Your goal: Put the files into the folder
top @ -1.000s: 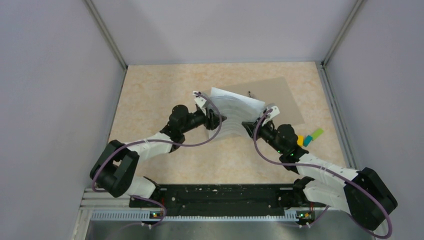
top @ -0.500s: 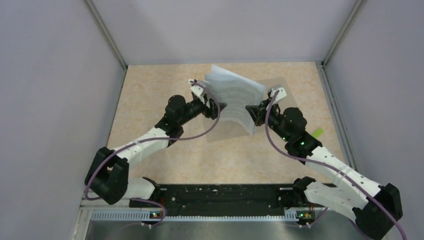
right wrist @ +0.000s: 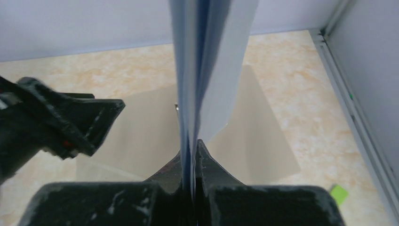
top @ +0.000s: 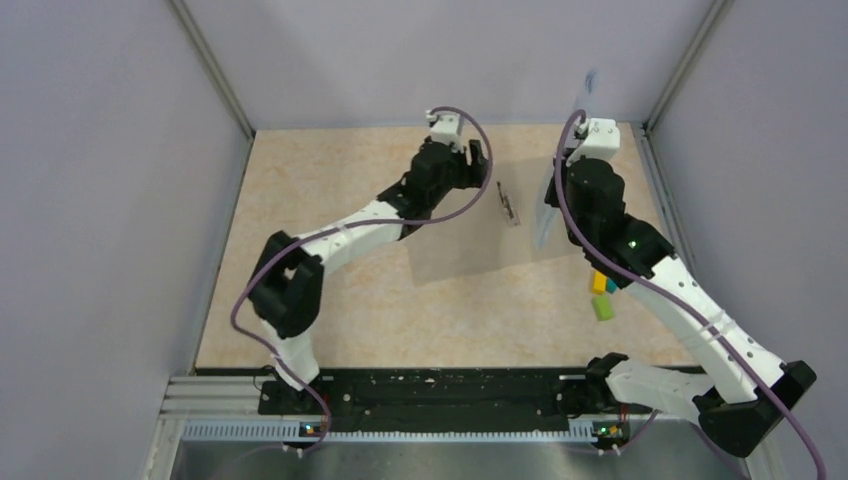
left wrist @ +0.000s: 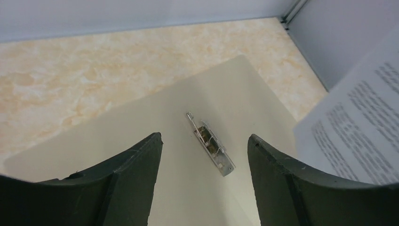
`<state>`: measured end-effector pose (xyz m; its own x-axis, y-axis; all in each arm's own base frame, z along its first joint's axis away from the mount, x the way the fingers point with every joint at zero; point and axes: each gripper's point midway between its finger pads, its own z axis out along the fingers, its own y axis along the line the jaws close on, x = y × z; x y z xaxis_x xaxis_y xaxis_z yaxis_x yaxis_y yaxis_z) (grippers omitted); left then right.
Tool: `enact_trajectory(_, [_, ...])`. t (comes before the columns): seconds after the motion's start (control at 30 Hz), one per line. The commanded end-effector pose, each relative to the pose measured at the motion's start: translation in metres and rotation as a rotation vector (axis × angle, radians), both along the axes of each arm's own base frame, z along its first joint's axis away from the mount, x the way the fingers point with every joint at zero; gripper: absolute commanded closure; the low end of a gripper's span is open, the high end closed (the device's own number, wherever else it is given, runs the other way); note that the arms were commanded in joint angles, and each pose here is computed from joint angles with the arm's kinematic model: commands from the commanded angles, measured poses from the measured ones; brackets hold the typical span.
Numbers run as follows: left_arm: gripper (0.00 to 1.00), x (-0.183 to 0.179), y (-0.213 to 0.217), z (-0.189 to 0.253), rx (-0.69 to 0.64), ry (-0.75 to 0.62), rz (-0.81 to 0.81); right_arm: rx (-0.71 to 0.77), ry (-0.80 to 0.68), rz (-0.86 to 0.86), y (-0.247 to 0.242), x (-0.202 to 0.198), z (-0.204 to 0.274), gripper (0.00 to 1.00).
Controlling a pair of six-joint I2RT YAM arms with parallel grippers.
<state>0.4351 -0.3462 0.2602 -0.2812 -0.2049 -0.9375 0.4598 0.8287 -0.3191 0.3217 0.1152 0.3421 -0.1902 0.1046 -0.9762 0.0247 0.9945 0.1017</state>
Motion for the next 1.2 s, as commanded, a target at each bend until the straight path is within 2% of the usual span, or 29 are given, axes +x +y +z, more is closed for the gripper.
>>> enact_trajectory(0.0, [0.28,0.026,-0.023,-0.040,0.053,0.119,0.224,-0.070,0.052,-0.155,-0.035,-0.010,0.001,1.00])
enact_trajectory(0.07, [0.29,0.040,-0.033,-0.071,0.110,0.171,0.296,-0.070,0.056,-0.151,-0.037,-0.013,0.002,1.00])
enact_trajectory(0.13, [0.30,0.050,-0.043,-0.084,0.120,0.182,0.339,-0.071,0.057,-0.149,-0.039,-0.017,0.004,1.00])
enact_trajectory(0.3, [0.38,0.061,-0.082,-0.102,0.131,0.166,0.309,-0.075,0.061,-0.139,-0.043,-0.023,0.004,1.00])
enact_trajectory(0.5, [0.45,0.059,-0.111,-0.124,0.124,0.168,0.254,-0.077,0.063,-0.123,-0.042,-0.026,0.003,1.00])
enact_trajectory(0.7, [0.53,0.059,-0.128,-0.150,0.141,0.189,0.220,-0.071,0.056,-0.103,-0.041,-0.029,0.007,1.00])
enact_trajectory(1.17, [0.64,0.056,-0.132,-0.193,0.176,0.246,0.217,-0.077,0.046,-0.094,-0.045,-0.034,0.009,1.00])
